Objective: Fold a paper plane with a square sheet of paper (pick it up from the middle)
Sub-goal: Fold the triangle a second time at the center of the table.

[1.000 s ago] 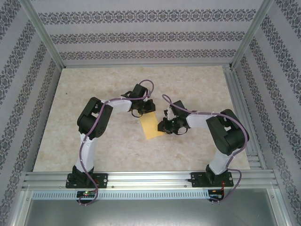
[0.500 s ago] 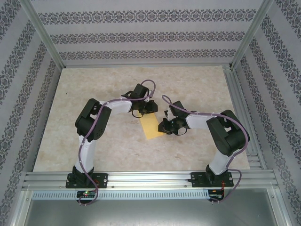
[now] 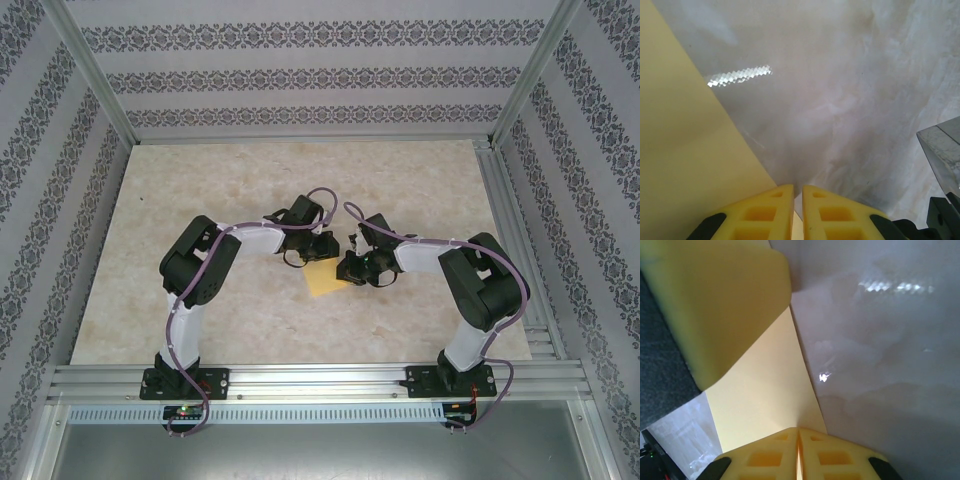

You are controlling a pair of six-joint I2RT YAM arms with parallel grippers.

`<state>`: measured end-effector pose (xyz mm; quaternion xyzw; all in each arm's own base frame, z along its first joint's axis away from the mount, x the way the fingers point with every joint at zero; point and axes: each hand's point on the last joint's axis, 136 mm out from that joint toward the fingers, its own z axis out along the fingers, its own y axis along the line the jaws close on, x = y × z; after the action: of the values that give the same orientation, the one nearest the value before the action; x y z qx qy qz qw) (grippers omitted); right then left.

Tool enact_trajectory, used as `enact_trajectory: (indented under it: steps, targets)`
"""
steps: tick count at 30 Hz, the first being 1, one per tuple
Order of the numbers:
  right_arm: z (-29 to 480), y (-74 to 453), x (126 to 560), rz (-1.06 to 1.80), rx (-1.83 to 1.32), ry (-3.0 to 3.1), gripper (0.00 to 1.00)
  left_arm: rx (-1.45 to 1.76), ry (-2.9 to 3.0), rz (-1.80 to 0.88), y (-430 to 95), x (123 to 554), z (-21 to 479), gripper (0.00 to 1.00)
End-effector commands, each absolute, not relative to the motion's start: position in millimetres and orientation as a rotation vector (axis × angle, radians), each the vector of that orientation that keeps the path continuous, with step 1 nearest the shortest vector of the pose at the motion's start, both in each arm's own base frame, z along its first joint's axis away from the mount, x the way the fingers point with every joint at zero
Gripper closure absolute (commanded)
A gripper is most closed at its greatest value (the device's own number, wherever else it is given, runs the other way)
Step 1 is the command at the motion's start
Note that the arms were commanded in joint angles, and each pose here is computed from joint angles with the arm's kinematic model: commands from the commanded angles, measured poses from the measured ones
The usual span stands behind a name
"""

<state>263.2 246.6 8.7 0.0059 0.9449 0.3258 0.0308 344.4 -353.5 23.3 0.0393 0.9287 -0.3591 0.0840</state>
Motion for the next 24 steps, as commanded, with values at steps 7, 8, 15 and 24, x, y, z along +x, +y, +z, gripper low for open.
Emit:
enact_trajectory:
  steps: [7,8,15,24]
  targets:
    - [-51.1,204.8,215.8,0.64,0.087,3.184,0.9,0.047,2.75,-0.99,-341.6,374.3,13.8,0.87]
    - [-52.3,203.3,214.9,0.63,0.089,3.19,0.9,0.043,2.743,-0.994,-341.1,377.2,15.2,0.87]
    - [-58.4,198.8,208.0,0.588,0.086,3.218,0.9,0.008,2.717,-1.009,-332.8,403.1,17.1,0.86]
    - [-60.8,197.1,205.1,0.572,0.083,3.226,0.9,-0.044,2.718,-0.942,-312.4,428.1,7.6,0.86]
